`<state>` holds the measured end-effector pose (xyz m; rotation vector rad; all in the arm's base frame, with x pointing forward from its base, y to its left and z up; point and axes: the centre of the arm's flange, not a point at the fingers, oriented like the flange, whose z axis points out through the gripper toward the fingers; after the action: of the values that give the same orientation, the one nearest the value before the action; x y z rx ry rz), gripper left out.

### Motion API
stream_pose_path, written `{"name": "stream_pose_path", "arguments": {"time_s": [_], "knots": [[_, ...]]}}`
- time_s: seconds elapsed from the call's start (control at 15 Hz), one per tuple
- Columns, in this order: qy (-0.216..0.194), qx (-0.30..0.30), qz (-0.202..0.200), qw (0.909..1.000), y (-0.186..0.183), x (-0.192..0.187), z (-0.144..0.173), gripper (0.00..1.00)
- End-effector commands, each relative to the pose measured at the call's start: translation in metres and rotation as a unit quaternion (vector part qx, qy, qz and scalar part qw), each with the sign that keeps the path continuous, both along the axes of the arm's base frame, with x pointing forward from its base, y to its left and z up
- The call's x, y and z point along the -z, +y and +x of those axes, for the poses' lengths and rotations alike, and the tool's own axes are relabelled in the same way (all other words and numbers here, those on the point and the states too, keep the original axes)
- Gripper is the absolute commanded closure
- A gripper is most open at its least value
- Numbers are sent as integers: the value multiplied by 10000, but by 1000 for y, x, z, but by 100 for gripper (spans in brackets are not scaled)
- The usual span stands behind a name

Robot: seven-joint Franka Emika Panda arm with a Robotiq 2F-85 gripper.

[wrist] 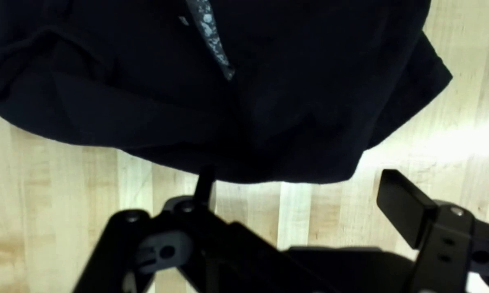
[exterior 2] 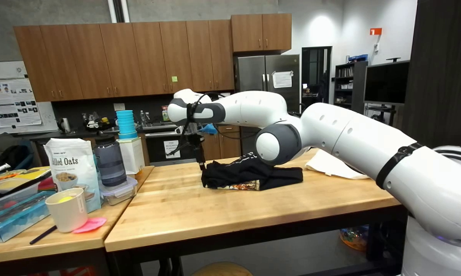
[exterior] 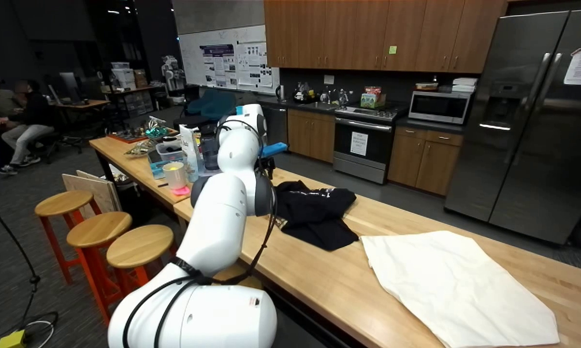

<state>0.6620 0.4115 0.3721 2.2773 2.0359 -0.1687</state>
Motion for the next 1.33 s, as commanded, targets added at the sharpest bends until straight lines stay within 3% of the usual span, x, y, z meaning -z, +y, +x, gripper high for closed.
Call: {"name": "stream_pose_path", "arguments": {"time_s": [0.0, 0.67, 1.27], "knots": [[-189, 245, -272, 9991, -32, 5, -36, 0], [611, 1331, -350, 9886, -60, 13, -44, 0], [1236, 1457, 93, 9815, -68, 33, -51, 0]]}}
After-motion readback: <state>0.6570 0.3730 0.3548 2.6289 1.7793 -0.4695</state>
